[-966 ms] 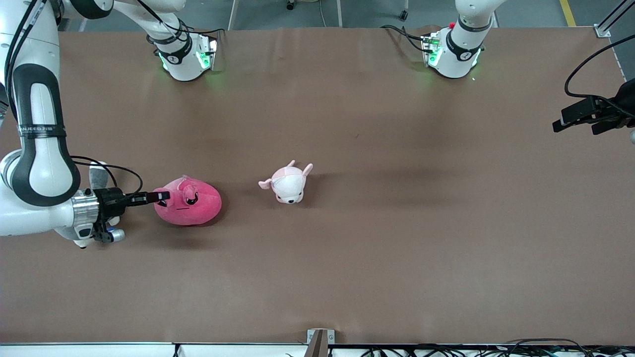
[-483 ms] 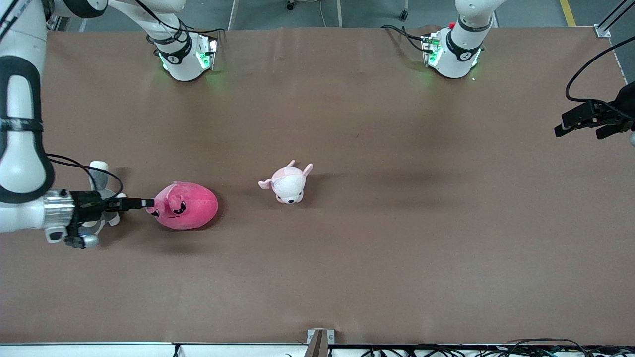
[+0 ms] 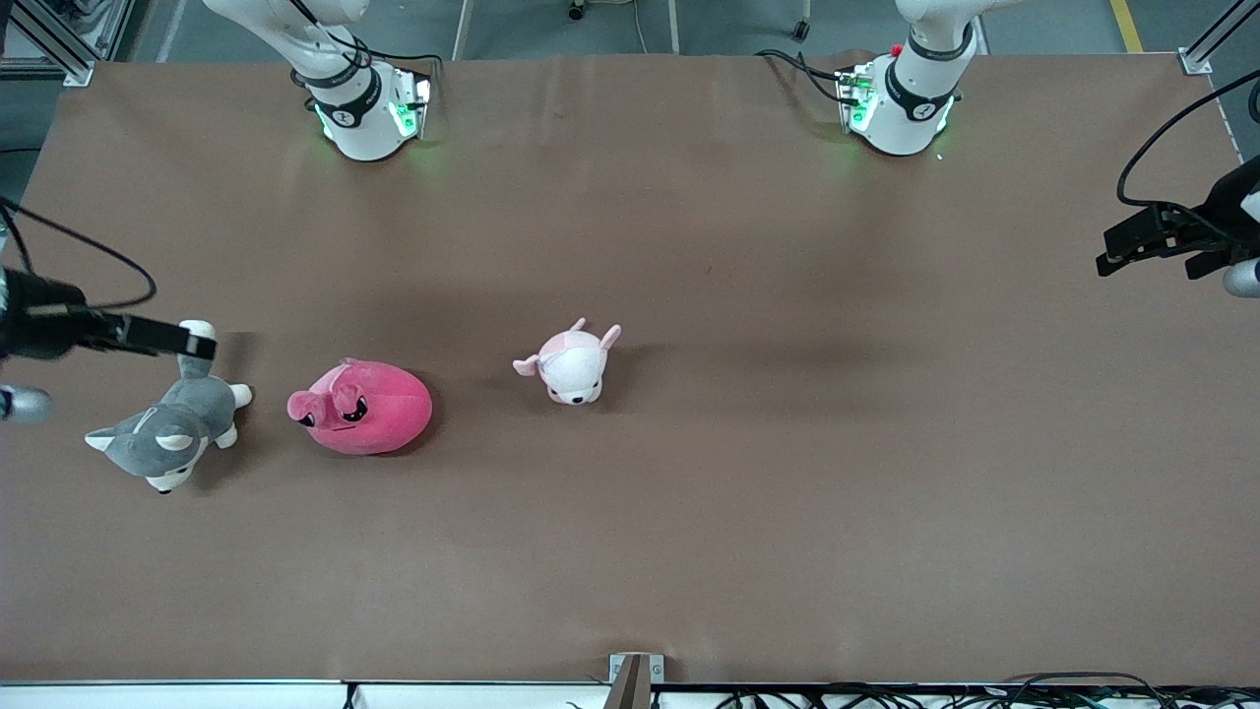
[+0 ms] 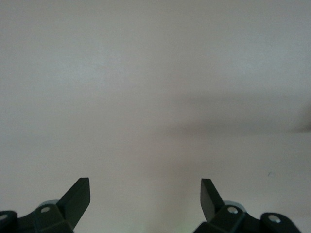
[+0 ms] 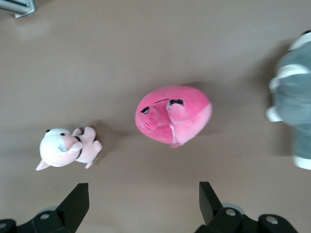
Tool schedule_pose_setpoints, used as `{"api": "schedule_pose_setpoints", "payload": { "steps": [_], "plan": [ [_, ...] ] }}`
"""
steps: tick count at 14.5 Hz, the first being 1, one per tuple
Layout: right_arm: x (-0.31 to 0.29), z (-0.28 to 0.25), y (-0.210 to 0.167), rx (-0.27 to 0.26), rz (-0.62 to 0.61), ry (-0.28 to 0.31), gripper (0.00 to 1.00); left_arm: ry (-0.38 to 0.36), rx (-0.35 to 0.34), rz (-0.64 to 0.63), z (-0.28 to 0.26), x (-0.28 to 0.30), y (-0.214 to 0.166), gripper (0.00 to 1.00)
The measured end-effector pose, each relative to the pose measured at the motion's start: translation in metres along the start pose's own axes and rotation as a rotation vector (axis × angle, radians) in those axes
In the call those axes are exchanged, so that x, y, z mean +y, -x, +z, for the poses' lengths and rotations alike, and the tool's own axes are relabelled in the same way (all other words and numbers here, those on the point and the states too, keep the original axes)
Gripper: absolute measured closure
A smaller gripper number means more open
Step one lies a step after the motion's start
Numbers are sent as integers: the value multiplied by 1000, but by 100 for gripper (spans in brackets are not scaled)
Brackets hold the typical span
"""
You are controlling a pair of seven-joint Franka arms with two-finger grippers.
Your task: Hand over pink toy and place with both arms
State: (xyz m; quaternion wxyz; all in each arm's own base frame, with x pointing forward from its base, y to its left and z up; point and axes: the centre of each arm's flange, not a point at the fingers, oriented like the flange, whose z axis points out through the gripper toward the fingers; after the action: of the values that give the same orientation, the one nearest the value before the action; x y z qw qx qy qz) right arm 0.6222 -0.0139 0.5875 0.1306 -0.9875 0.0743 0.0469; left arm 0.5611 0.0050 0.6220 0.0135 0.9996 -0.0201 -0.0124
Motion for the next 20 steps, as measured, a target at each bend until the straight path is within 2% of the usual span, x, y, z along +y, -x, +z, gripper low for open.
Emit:
{"api": "schedule_pose_setpoints", "payload": {
  "steps": [3,5,7,10,13,20],
  "plan": [
    [1,-47,28,93,-5,147,0,-2,8,-12,-4,-5,2,0],
    [9,-65,35,133,6,198,0,-2,15,-12,-7,-5,3,0],
    [18,-82,41,161,-6,205,0,0,31,-13,-16,-5,7,0],
    [29,-96,47,176,-49,209,0,11,55,-22,-29,-8,15,0],
    [34,-97,49,178,-49,210,0,12,57,-22,-30,-8,17,0],
    [37,-91,56,223,-59,209,0,13,63,-21,-34,-7,19,0]
  ]
}}
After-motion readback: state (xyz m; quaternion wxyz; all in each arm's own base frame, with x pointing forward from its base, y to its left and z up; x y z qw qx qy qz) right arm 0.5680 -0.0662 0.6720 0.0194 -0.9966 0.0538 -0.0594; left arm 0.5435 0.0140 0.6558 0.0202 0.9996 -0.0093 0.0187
